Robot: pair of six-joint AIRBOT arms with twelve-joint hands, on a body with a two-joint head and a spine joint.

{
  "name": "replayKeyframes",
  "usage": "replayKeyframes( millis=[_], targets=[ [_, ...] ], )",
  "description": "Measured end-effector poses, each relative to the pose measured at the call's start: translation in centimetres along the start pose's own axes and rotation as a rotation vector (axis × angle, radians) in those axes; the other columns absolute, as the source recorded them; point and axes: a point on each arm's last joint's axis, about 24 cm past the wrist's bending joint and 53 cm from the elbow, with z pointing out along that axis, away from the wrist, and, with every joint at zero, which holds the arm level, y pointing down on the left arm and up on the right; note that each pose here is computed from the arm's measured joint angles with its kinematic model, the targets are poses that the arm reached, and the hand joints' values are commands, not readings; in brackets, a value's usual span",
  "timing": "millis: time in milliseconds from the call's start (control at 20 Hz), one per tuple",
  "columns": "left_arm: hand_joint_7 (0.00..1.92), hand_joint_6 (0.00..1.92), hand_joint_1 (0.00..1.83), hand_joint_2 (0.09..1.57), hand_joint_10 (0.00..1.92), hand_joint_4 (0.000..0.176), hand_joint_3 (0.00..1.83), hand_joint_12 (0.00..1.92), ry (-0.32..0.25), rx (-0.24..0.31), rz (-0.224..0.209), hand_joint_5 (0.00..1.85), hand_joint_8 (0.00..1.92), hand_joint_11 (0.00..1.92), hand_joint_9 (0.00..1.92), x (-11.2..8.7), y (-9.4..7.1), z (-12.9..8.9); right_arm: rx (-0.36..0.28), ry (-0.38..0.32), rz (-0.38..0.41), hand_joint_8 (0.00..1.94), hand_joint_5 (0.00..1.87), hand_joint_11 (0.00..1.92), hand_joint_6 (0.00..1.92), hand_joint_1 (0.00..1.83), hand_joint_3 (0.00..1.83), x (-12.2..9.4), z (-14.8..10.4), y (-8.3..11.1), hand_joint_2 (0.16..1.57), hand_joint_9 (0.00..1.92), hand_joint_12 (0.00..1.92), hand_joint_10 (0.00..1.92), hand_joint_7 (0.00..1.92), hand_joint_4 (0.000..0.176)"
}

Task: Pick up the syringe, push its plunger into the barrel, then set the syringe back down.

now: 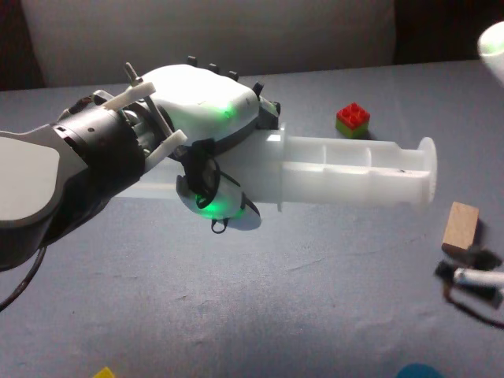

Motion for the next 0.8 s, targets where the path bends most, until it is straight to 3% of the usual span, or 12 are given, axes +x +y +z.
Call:
replayKeyframes(
  millis=[50,100,150,250,500,700,750,800],
  targets=[
    [0.89,0.87,1.5,1.11,1.07,0.0,0.0,1.53,-0.001,-0.003,0.002,0.91,1.09,0.82,0.98,-0.1,0.2,0.0,0.013,0.011,-0.003,0.0,0.17,0.0,0.0,0.27,0.0,0.4,-0.1,-0.7,1.14,0.17,0.41,0.0,0.19,0.0],
    [0.9,0.9,1.4,1.12,1.2,0.0,0.0,1.31,-0.003,-0.006,0.002,0.92,1.1,0.84,0.96,-0.2,0.4,0.0,0.039,0.022,-0.007,0.0,0.14,0.0,0.0,0.24,0.0,0.8,-0.2,-1.8,1.16,0.15,0.35,0.0,0.17,0.0],
    [0.89,0.93,1.38,1.13,1.24,0.0,0.0,1.21,-0.003,-0.009,0.003,0.91,1.13,0.86,0.94,-0.3,0.6,0.1,0.065,0.031,-0.008,0.0,0.13,0.0,0.0,0.24,0.0,1.1,-0.4,-2.7,1.16,0.14,0.33,0.0,0.16,0.0],
    [0.92,0.88,1.38,1.11,1.18,0.0,0.0,1.12,-0.006,-0.016,0.006,0.91,1.12,0.99,0.99,-0.5,1.0,0.1,0.066,0.046,-0.016,0.0,0.16,0.0,0.0,0.26,0.0,1.5,-0.5,-3.1,1.15,0.16,0.39,0.0,0.18,0.0],
    [0.94,0.96,1.38,1.12,1.23,0.0,0.0,1.19,-0.01,-0.019,0.029,0.86,1.06,0.97,0.98,-0.9,1.5,0.2,0.114,0.107,-0.026,0.0,0.17,0.0,0.0,0.27,0.0,3.8,-0.5,-5.1,1.14,0.18,0.44,0.0,0.19,0.0],
    [0.96,0.86,1.38,1.1,1.2,0.0,0.0,1.21,-0.01,-0.021,0.035,0.95,1.05,0.88,0.97,-1.1,1.8,0.1,0.109,0.105,-0.026,0.0,0.14,0.0,0.0,0.22,0.0,4.0,0.4,-5.7,1.16,0.14,0.32,0.0,0.15,0.0],
    [0.95,0.92,1.38,1.12,1.25,0.0,0.0,1.24,-0.009,-0.021,0.04,0.9,1.06,0.88,0.95,-1.1,1.8,0.1,0.113,0.105,-0.025,0.0,0.14,0.0,0.0,0.23,0.0,4.1,0.5,-5.9,1.16,0.15,0.31,0.0,0.16,0.0],
    [0.97,0.92,1.38,1.11,1.17,0.0,0.0,1.12,-0.01,-0.022,0.042,0.91,1.03,0.93,0.99,-1.2,2.0,0.1,0.118,0.113,-0.025,0.01,0.16,0.0,0.0,0.24,0.0,4.4,0.4,-6.1,1.15,0.16,0.37,0.0,0.18,0.0]
  ],
)
